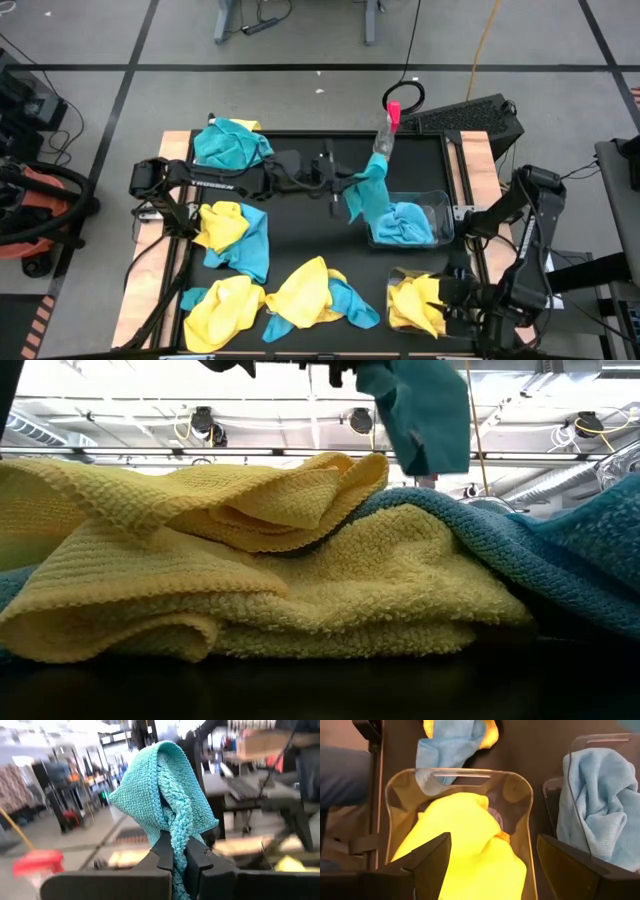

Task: Sort microfiber towel by color & place in baskets
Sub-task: Put the blue towel into the top transparent bin

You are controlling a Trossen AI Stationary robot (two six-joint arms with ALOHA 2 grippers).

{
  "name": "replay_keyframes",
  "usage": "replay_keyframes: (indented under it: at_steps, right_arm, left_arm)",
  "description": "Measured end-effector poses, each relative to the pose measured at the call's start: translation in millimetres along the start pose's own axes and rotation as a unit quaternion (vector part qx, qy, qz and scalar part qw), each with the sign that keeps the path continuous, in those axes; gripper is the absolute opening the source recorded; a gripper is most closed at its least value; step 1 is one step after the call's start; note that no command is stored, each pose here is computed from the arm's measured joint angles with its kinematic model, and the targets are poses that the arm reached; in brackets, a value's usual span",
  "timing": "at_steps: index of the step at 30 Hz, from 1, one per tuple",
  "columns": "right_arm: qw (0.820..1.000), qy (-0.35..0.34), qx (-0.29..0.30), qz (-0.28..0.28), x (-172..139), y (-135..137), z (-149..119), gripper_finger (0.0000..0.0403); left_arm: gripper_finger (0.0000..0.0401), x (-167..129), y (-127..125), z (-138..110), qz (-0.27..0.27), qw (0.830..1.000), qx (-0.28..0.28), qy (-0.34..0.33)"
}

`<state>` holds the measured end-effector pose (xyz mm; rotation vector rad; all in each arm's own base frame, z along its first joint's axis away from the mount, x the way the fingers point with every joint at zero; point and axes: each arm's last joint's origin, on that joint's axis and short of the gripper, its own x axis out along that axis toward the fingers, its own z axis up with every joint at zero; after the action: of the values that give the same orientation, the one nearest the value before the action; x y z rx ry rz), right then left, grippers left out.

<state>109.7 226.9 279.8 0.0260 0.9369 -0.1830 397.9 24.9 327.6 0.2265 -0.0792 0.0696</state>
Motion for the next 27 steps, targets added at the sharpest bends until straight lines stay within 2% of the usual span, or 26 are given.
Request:
replay_keyframes:
  at_steps: [6,16,19,27]
  right_arm:
    - [1.0,0.007,-0.017,-0.023,11.9,10.1,-5.7,0.0288]
    - [1.0,0.006,-0.016,-0.02,12.2,11.0,-5.7,0.0288]
    - [1.0,0.006,-0.014,-0.02,12.1,11.0,-5.7,0.0288]
    - [1.0,0.006,0.001,-0.014,11.6,12.2,-6.1,0.0288]
  left_arm:
    - [0.0008,3.8,3.6,0.2,0.004,0.999,0.002,-0.037]
    - [0.0008,40.8,-6.6,-40.9,-0.013,0.999,-0.001,-0.037]
    - [0.0008,57.5,-9.7,-55.4,-0.02,1.0,-0.001,-0.018]
    - [0.0016,92.1,-24.3,-99.1,-0.062,0.995,-0.004,0.083]
